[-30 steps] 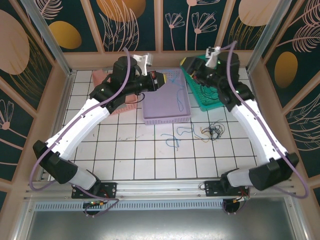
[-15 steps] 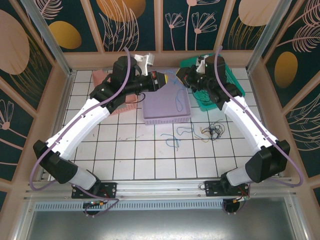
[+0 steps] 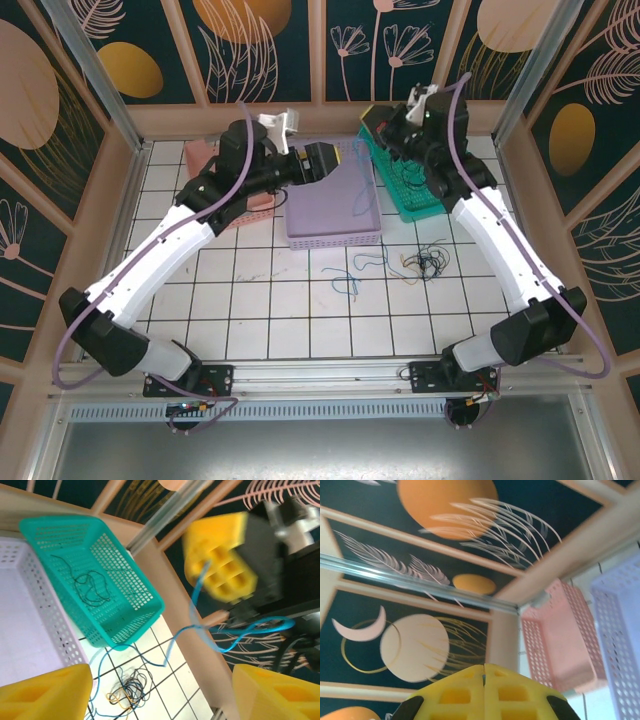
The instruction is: Untangle the cables
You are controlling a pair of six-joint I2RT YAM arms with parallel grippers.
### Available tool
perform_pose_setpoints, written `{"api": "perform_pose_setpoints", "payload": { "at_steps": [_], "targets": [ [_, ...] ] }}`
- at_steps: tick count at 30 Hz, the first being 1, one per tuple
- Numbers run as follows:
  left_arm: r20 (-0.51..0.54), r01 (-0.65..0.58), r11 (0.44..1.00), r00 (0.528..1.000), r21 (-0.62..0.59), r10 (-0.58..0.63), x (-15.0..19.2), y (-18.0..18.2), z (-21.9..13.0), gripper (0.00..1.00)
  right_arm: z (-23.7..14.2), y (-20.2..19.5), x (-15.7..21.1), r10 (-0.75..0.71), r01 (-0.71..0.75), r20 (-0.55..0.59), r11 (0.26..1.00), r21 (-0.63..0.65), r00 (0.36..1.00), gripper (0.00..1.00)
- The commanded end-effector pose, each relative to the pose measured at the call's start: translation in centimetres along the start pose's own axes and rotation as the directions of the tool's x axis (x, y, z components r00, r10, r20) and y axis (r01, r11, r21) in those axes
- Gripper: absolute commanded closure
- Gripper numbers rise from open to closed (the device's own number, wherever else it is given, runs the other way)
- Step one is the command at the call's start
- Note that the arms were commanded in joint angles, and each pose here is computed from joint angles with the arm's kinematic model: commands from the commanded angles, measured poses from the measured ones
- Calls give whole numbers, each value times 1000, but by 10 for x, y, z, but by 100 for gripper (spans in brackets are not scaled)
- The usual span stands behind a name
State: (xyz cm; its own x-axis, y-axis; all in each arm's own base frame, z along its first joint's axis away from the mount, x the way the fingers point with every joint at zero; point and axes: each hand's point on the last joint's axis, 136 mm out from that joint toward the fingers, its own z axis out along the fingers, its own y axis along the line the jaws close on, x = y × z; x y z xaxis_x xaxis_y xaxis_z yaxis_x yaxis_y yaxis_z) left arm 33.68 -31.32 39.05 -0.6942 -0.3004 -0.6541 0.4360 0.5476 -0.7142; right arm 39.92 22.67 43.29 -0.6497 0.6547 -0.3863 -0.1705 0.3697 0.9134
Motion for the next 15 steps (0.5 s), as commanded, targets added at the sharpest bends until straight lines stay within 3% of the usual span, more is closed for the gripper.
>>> {"api": "perform_pose_setpoints", "payload": {
  "at_steps": [1, 3, 5, 8, 10, 12, 15],
  "targets": [
    [134, 100, 995, 986, -8, -98, -22, 6, -16, 26, -24, 48, -35, -32, 47, 132, 992, -114, 991, 100],
    [160, 229, 973, 961, -1, -226, -21, 22, -17, 26, -31, 61, -45, -31, 56, 164, 988, -147, 986, 100],
    [163, 394, 919, 905, 23, -392, -16, 41, -12, 27, -34, 69, -53, -29, 60, 177, 983, -174, 984, 100],
    [100, 610, 786, 780, 94, -618, 0, 55, 4, 28, -33, 81, -57, -26, 64, 171, 973, -222, 985, 100],
    [29, 736, 662, 665, 140, -746, 12, 60, 17, 28, -30, 86, -55, -26, 65, 156, 965, -252, 987, 100],
    [-30, 815, 555, 567, 169, -823, 18, 61, 25, 27, -26, 87, -54, -26, 65, 146, 961, -268, 989, 100],
    [-74, 903, 417, 425, 102, -902, 36, 71, 33, 20, -23, 87, -52, -32, 72, 140, 956, -286, 990, 100]
  ]
}}
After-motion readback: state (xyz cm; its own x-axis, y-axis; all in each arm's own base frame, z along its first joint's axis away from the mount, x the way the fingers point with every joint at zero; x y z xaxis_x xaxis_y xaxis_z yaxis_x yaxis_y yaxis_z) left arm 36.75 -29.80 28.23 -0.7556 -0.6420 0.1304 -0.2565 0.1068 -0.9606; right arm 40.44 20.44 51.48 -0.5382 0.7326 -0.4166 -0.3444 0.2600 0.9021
